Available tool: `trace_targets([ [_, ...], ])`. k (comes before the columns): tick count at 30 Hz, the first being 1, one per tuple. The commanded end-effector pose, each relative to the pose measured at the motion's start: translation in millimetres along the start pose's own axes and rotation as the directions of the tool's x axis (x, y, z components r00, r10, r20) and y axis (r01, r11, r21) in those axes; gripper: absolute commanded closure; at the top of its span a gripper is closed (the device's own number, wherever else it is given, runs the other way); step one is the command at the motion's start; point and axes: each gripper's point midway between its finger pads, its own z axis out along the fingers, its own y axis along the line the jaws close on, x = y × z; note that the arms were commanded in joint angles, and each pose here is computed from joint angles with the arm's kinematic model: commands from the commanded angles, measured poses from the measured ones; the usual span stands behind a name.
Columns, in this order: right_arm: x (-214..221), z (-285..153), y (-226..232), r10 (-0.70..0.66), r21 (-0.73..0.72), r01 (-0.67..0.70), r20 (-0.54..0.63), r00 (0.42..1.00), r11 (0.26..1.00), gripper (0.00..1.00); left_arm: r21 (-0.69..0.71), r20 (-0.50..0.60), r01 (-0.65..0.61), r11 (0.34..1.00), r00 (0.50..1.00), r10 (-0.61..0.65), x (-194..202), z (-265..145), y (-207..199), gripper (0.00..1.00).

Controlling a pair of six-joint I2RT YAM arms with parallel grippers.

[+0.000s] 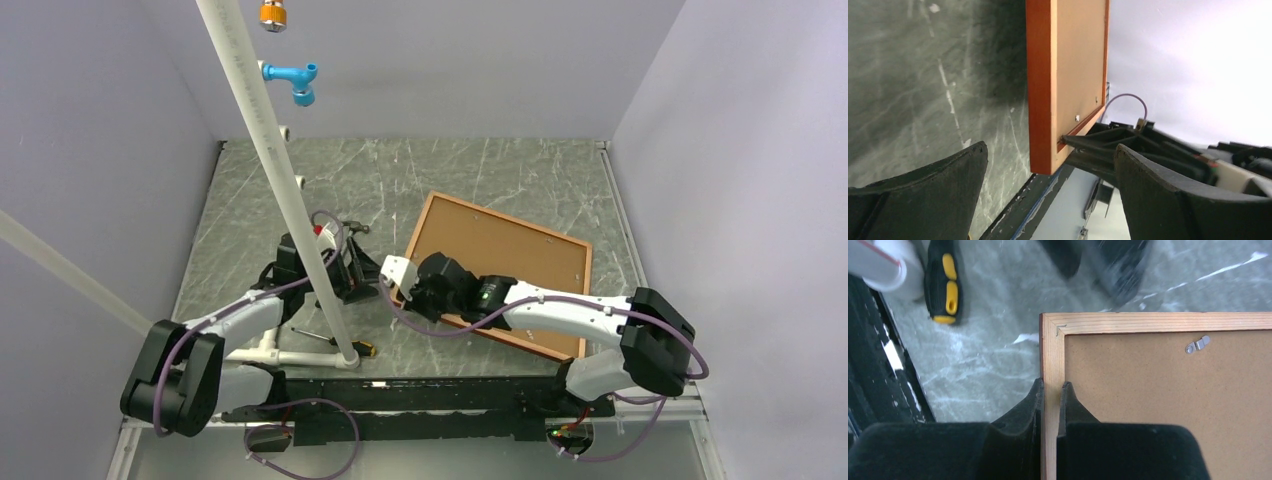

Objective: Take the photo out of the frame

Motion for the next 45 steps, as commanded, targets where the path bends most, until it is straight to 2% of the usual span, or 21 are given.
trace_targets([
  [1, -74.9, -10.9, -10.7, -0.04, -0.015, 0.044, 0.196, 0.98, 0.999, 1.0, 0.135, -0.027, -0.049, 0.99, 0.998, 0.053, 4.4, 9.1, -28.9, 0.03],
  [7, -87.2, -13.8, -12.5, -0.02, -0.008, 0.023, 0.237, 0.971, 1.0, 1.0, 0.221, -0.042, -0.032, 0.975, 0.998, 0.043, 11.1, 21.1, -45.9, 0.1],
  [14, -86.1, -15.2, -15.2, 0.029, 0.02, -0.034, 0.224, 0.974, 0.999, 1.0, 0.289, -0.001, 0.028, 0.957, 1.0, -0.029, 14.2, 19.3, -48.5, 0.51],
  [17, -77.3, -17.8, -19.6, 0.058, 0.082, -0.074, 0.188, 0.98, 0.994, 0.98, 0.303, 0.02, 0.032, 0.953, 0.999, -0.04, 13.1, 16.3, -50.9, 0.68],
  [19, -70.6, -22.3, -22.3, 0.085, 0.122, -0.105, 0.154, 0.984, 0.987, 0.74, 0.297, 0.033, 0.023, 0.954, 0.999, -0.035, 11.4, 14.9, -51.9, 0.79],
  [24, -50.7, -42.7, -25.5, 0.151, 0.269, -0.169, 0.085, 0.985, 0.948, 0.09, 0.234, 0.061, -0.013, 0.972, 0.998, -0.001, 7.1, 11.2, -52.5, 0.9],
  [25, -46.9, -47.1, -25.7, 0.174, 0.29, -0.188, 0.071, 0.982, 0.938, 0.02, 0.219, 0.065, -0.019, 0.976, 0.998, 0.005, 6.1, 10.3, -52.6, 0.91],
  [29, -28.6, -64.0, -29.1, 0.224, 0.378, -0.206, -0.003, 0.975, 0.903, 0.0, 0.169, 0.07, -0.025, 0.985, 0.997, 0.013, 1.7, 6.1, -55.3, 1.0],
  [34, -21.5, -82.1, -23.5, 0.195, 0.525, -0.14, -0.051, 0.979, 0.839, 0.0, 0.124, 0.095, -0.005, 0.992, 0.995, -0.007, -6.5, -2.7, -66.4, 1.0],
  [38, -8.4, -88.0, -25.5, 0.262, 0.658, -0.154, -0.068, 0.963, 0.737, 0.01, 0.064, 0.125, 0.04, 0.997, 0.991, -0.048, -14.2, -13.2, -75.9, 1.0],
  [45, 0.8, -93.4, -35.8, 0.225, 0.772, -0.078, -0.085, 0.971, 0.63, 0.09, -0.048, 0.137, 0.122, 0.991, 0.984, -0.114, -17.7, -24.7, -79.0, 1.0],
])
